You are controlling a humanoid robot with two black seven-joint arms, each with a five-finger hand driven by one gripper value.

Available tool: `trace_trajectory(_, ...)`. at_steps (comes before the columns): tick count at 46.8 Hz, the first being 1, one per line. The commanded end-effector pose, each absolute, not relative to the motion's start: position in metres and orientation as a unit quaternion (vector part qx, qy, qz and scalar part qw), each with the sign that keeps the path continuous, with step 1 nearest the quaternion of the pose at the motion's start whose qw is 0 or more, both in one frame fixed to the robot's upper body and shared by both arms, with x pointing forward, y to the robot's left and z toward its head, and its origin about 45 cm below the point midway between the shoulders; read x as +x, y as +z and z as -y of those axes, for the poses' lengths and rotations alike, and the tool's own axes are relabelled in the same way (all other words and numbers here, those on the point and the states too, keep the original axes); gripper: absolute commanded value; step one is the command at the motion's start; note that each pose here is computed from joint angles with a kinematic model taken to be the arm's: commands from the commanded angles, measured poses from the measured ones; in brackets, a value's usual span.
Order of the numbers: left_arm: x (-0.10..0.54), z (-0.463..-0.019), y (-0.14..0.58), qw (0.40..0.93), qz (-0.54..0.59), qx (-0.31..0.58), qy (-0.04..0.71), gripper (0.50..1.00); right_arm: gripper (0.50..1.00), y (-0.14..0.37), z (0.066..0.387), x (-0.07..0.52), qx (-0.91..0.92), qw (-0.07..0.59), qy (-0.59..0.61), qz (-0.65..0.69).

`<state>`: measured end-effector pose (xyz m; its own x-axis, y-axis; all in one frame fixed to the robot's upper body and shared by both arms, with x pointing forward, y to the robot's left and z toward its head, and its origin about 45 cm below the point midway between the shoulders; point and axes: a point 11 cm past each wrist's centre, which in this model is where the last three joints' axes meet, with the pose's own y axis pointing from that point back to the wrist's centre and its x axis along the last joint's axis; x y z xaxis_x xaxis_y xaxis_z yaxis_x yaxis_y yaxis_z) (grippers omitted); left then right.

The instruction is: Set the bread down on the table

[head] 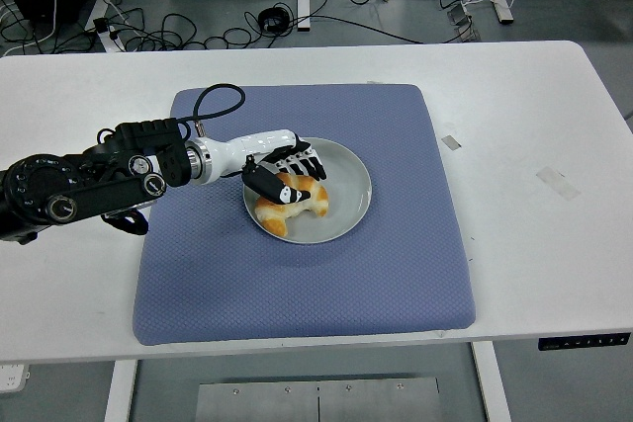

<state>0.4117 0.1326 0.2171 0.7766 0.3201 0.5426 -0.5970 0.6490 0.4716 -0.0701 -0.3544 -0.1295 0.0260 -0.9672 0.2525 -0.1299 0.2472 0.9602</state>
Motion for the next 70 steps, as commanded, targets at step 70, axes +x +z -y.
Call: trace_trajectory(70,0.468,-0.245,0.261,0.817,0.217,0.346,0.406,0.587,1.000,-0.130,0.354,-0.070,0.474,0.537,-0.389,0.579)
